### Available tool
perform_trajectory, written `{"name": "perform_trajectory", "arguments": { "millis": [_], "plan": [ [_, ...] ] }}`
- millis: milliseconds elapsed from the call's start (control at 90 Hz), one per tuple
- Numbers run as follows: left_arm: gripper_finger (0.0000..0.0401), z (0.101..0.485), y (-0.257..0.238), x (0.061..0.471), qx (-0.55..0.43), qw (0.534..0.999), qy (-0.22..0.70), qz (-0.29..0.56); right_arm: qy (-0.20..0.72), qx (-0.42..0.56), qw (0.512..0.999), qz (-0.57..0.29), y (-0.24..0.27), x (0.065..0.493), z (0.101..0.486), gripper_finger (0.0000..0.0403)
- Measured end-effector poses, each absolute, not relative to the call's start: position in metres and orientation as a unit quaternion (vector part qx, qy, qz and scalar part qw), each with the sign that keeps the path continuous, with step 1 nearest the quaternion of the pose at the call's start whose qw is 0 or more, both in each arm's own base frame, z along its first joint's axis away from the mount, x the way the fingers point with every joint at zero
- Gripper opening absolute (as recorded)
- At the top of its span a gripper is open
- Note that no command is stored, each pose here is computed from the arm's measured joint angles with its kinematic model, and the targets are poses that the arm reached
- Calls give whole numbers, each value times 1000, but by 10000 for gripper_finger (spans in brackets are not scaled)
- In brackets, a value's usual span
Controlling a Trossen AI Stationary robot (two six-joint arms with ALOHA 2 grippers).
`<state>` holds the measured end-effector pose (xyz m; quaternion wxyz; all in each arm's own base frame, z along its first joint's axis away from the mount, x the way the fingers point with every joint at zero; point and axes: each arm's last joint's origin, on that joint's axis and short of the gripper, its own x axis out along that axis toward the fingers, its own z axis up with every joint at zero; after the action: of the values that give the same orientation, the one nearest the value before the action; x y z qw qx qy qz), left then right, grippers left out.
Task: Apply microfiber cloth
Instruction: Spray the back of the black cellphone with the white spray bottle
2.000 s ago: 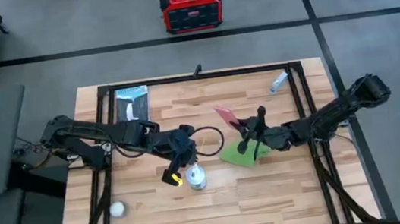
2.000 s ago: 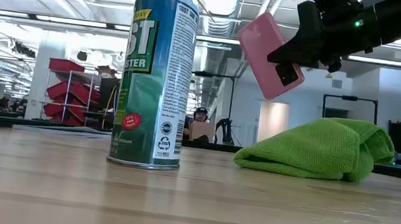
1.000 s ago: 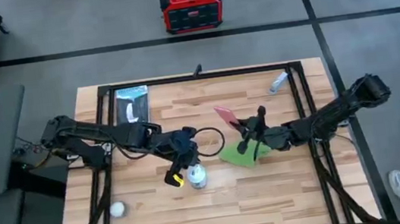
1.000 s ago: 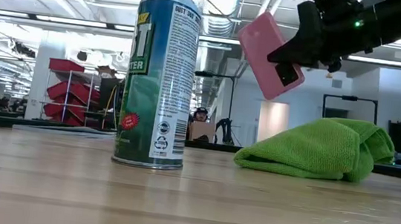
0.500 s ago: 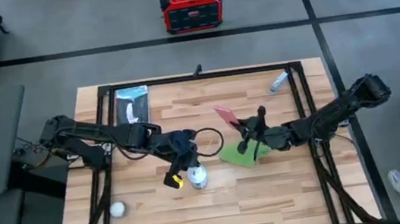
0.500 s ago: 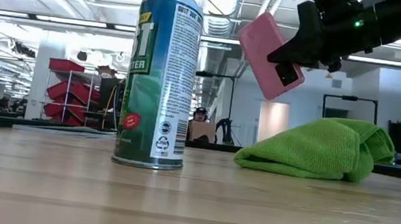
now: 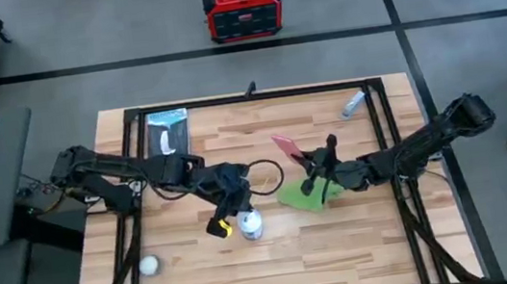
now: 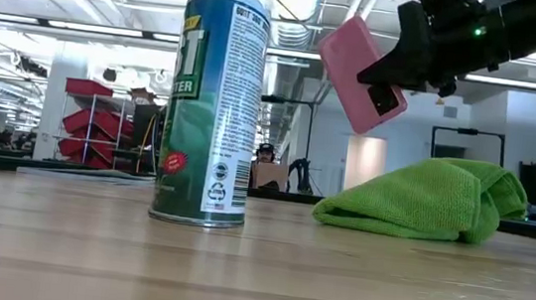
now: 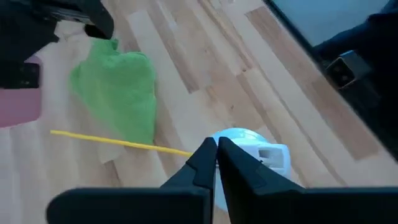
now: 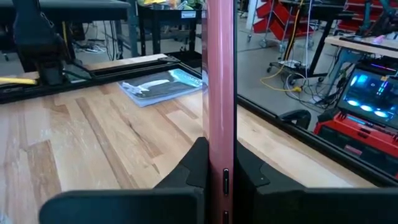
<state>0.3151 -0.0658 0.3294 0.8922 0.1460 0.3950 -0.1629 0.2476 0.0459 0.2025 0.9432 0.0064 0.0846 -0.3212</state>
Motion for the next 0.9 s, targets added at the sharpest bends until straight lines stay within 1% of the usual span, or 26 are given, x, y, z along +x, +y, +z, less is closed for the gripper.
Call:
{"name": "perform_trajectory", "arguments": {
  "millis": [244, 378, 533, 678, 744, 900],
  "plan": [
    [0, 371, -62, 304, 166, 897, 384, -145, 86, 6, 943, -321, 46, 248, 202, 12],
    [0, 376, -60, 303, 165, 896, 387, -144, 86, 5, 943, -320, 46, 248, 202, 12],
    [0, 367, -59, 309, 157, 888, 409, -141, 87, 5, 943, -321, 46, 248, 202, 12],
    [0, 345, -63, 327, 139, 869, 439, -180, 87, 8, 943, -321, 46, 247, 202, 12],
    [0, 334, -65, 334, 137, 860, 457, -183, 89, 7, 943, -320, 46, 247, 201, 12],
    [0, 324, -66, 342, 129, 852, 473, -186, 92, 5, 945, -315, 49, 247, 201, 12]
  ]
}}
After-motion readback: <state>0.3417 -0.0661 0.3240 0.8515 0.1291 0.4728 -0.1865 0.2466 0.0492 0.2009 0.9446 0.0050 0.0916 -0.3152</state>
